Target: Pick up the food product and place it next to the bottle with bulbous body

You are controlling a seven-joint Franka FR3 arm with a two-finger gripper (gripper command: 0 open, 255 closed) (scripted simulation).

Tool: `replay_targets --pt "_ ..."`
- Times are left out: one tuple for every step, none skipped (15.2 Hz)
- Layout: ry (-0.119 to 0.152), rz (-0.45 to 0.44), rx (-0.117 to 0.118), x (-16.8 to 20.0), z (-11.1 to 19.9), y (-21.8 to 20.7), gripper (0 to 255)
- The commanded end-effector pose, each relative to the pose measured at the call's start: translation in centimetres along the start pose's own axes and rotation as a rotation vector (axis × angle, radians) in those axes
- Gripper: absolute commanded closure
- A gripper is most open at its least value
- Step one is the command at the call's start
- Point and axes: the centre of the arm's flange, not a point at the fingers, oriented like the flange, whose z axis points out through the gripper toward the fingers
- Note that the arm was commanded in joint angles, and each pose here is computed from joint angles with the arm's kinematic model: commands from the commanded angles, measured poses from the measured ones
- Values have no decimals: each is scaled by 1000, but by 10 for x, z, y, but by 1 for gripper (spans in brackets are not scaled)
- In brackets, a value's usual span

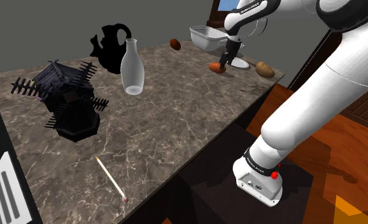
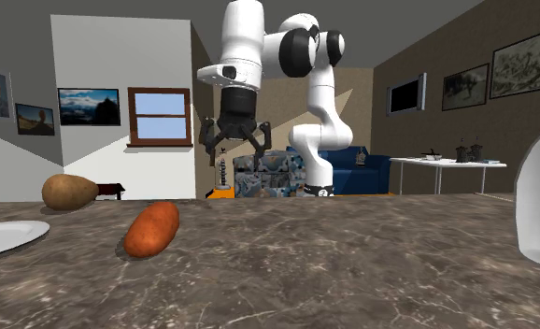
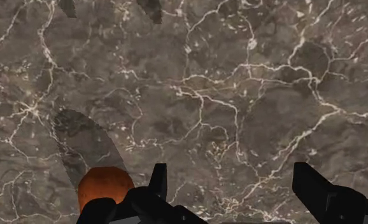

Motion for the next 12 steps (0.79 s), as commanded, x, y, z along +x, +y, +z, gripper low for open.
replay_targets --pt "19 3 -2 11 8 19 0" --pt "28 5 -2 15 13 31 0" --pt "37 7 -2 19 17 42 0" --pt "45 9 -3 24 22 53 0" --pt "54 11 -3 28 26 64 0" --pt "63 14 -3 32 30 75 0" --pt "72 16 -3 37 35 86 0" --pt "81 18 -3 41 39 97 0" --pt "90 20 -4 45 43 108 0" --pt "99 22 -4 50 47 119 0" --pt "100 23 -4 50 48 121 0" --pt "100 23 -4 51 53 121 0"
